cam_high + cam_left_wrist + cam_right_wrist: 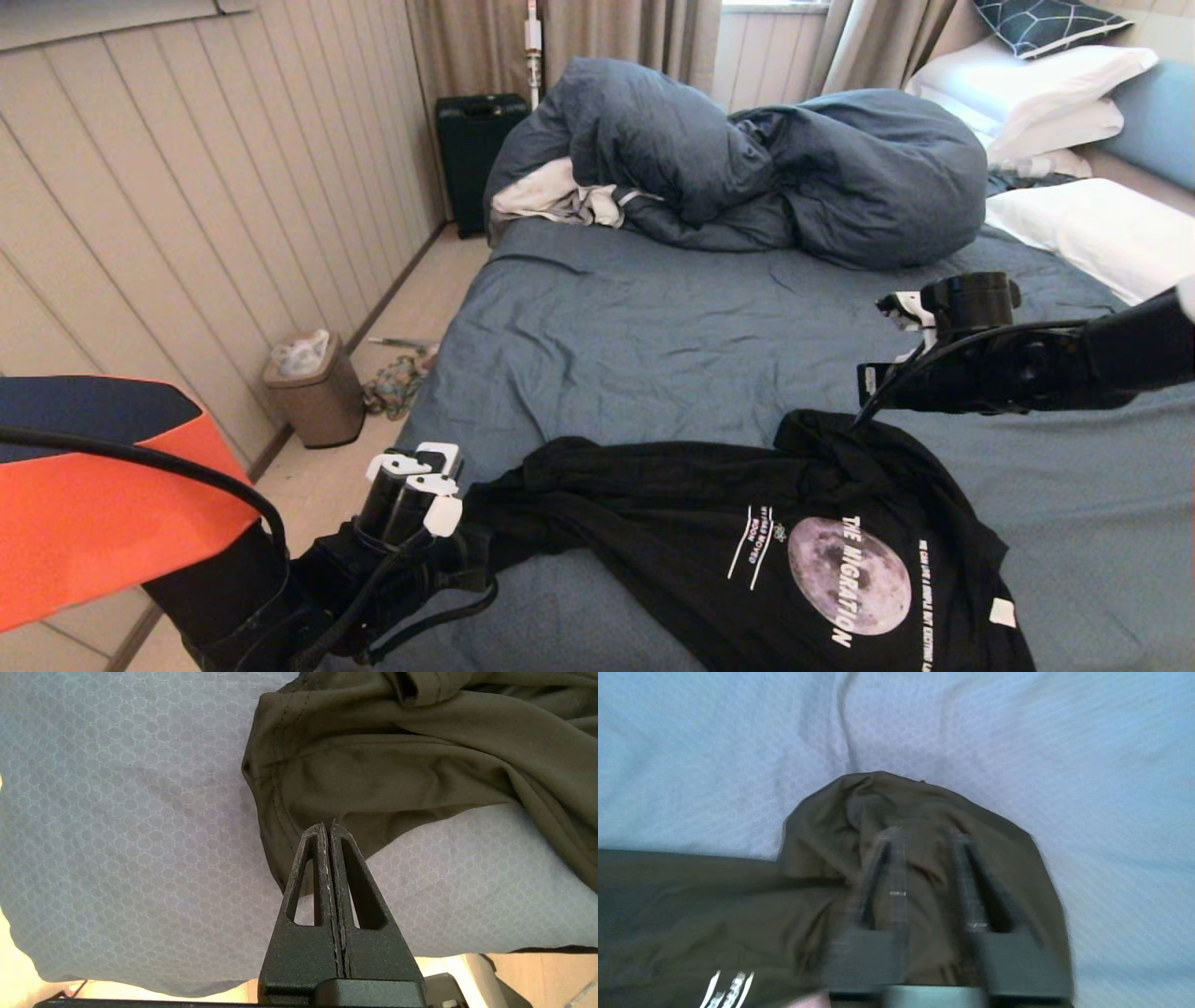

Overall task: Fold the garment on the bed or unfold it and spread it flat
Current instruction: Unford the black T-shirt

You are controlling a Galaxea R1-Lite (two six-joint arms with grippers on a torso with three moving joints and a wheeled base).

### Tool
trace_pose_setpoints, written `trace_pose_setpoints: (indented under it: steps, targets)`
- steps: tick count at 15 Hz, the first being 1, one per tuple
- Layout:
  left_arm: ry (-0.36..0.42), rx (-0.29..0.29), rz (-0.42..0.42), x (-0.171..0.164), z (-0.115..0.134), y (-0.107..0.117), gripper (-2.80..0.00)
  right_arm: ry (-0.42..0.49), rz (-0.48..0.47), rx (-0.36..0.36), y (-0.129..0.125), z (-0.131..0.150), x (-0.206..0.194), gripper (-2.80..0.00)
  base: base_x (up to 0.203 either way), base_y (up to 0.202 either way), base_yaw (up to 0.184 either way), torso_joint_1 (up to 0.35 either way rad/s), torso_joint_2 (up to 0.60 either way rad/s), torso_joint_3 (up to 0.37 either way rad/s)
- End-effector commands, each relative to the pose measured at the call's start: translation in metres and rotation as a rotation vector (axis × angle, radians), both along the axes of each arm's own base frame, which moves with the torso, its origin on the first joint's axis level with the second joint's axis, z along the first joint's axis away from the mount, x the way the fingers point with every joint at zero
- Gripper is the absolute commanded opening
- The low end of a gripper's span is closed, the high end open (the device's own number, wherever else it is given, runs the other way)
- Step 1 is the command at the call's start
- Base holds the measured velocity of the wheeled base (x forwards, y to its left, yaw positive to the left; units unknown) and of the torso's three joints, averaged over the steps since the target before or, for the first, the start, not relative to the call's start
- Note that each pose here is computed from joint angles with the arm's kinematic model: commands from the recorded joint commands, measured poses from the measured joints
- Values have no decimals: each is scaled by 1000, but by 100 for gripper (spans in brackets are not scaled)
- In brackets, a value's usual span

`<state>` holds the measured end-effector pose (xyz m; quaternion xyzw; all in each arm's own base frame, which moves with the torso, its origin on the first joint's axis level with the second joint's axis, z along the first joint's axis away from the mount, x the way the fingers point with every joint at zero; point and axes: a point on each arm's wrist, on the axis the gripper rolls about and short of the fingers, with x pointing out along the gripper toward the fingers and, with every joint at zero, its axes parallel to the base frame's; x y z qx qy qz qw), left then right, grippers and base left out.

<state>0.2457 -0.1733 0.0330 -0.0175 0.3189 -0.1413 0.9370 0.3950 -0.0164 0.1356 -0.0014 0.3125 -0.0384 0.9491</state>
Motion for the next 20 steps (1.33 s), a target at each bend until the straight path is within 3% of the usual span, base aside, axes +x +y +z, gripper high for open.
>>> trace_pose_setpoints:
  steps: [1,8,15,16,20]
  targets:
    - [-2,-3,2,1,0,-1,-280,53,9,-2,3,-29,16,0,0,0,0,0,0,0]
    - [2,2,1,1,-3,-1,-280,78,68,1,33,-53,36,0,0,0,0,0,0,0]
    - [5,2,3,1,-3,-1,-280,117,12,-65,34,-81,51,0,0,0,0,0,0,0]
    - [6,3,3,1,-4,-1,-280,118,13,-65,35,-81,50,-280,0,0,0,0,0,0]
    - [3,2,3,2,-6,-2,-280,111,12,-63,35,-81,53,-280,0,0,0,0,0,0]
